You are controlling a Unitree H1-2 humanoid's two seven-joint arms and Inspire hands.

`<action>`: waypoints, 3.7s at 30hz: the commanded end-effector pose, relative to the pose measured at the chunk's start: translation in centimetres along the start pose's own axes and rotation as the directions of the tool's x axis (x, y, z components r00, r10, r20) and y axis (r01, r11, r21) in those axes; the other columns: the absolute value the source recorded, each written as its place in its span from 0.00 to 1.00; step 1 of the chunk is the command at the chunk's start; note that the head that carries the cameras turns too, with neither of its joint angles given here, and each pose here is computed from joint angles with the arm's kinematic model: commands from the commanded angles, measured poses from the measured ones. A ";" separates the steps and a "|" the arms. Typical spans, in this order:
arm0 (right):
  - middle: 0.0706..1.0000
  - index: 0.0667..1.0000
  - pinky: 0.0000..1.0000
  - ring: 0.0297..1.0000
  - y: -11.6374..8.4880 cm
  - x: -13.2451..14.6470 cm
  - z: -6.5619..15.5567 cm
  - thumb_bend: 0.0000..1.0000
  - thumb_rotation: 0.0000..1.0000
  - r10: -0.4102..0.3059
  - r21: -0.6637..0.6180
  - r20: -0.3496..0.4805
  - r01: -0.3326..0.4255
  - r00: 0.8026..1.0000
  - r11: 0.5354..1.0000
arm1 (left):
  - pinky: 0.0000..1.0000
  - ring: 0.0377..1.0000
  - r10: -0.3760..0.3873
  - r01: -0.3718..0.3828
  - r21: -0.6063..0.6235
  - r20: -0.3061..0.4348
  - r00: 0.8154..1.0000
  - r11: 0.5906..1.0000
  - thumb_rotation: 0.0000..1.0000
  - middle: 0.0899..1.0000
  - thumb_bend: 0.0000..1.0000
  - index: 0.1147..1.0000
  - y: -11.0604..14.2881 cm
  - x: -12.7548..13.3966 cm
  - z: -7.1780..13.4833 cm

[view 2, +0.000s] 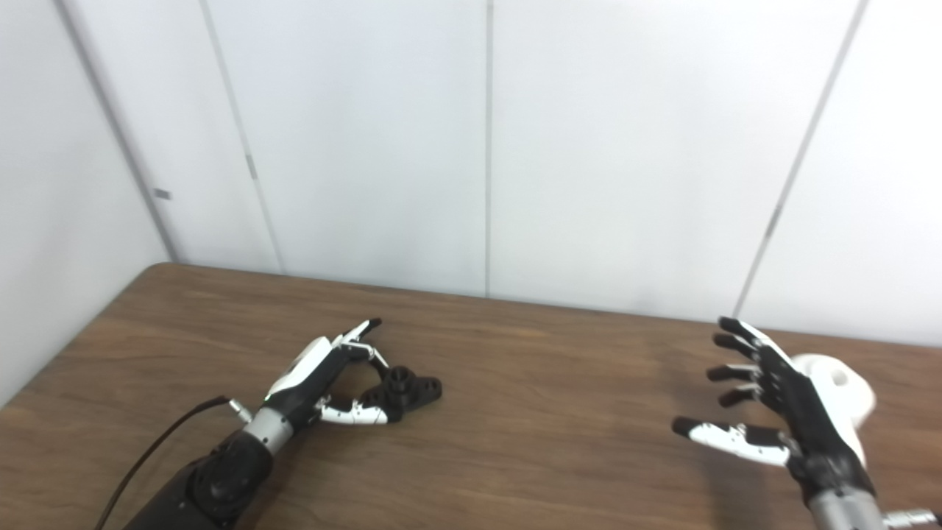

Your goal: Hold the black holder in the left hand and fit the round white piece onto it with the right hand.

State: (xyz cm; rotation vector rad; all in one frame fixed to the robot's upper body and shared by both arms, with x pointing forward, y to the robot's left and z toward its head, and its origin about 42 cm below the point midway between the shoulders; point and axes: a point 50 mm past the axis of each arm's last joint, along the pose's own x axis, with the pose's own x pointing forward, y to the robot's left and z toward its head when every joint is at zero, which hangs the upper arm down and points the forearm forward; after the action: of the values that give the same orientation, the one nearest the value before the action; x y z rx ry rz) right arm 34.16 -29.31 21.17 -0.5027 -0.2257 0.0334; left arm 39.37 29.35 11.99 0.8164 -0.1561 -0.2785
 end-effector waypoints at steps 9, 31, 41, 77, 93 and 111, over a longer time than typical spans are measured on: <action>0.82 0.86 0.51 0.65 -1.1 1.2 1.7 0.68 0.20 -0.050 -0.007 0.099 0.051 0.994 0.999 | 1.00 1.00 -0.238 0.243 -0.022 0.126 0.963 0.970 0.06 1.00 0.52 0.42 -6.5 -0.4 3.3; 0.80 0.87 0.52 0.63 -1.2 1.9 2.6 0.70 0.29 -0.037 -0.034 0.140 0.042 0.990 0.999 | 1.00 1.00 -0.449 0.439 0.096 0.259 0.855 0.893 0.06 1.00 0.52 0.42 -10.7 0.1 6.7; 0.79 0.84 0.50 0.64 -2.8 2.3 4.1 0.74 0.29 -0.073 -0.130 0.173 0.096 0.982 0.987 | 1.00 1.00 -0.455 0.433 0.144 0.201 0.868 0.890 0.06 1.00 0.52 0.42 -10.0 -0.5 4.5; 0.94 0.82 0.66 0.88 -15.0 2.5 3.7 0.86 0.45 -0.321 -0.623 -0.131 0.174 0.938 0.763 | 1.00 1.00 -0.448 0.435 0.108 0.163 0.879 0.894 0.06 1.00 0.52 0.42 -8.3 -2.5 0.5; 0.97 0.85 0.67 0.87 -11.0 3.0 0.7 1.00 0.63 -0.344 -0.595 -0.246 0.139 0.906 0.791 | 1.00 1.00 -0.445 0.433 0.105 0.160 0.881 0.895 0.06 1.00 0.52 0.42 -8.5 -2.5 0.5; 0.98 0.86 0.70 0.89 -9.5 3.9 -1.1 1.00 0.60 -0.317 -0.580 -0.312 0.084 0.895 0.810 | 1.00 1.00 -0.444 0.435 0.094 0.151 0.883 0.896 0.06 1.00 0.52 0.42 -8.6 -2.8 0.1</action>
State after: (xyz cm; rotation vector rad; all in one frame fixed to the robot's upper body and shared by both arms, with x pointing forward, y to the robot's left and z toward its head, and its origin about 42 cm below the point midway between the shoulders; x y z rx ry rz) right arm 37.17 -37.59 23.29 -1.0328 0.1876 -0.3153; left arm 37.76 21.14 10.40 0.8144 -0.3461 -0.7250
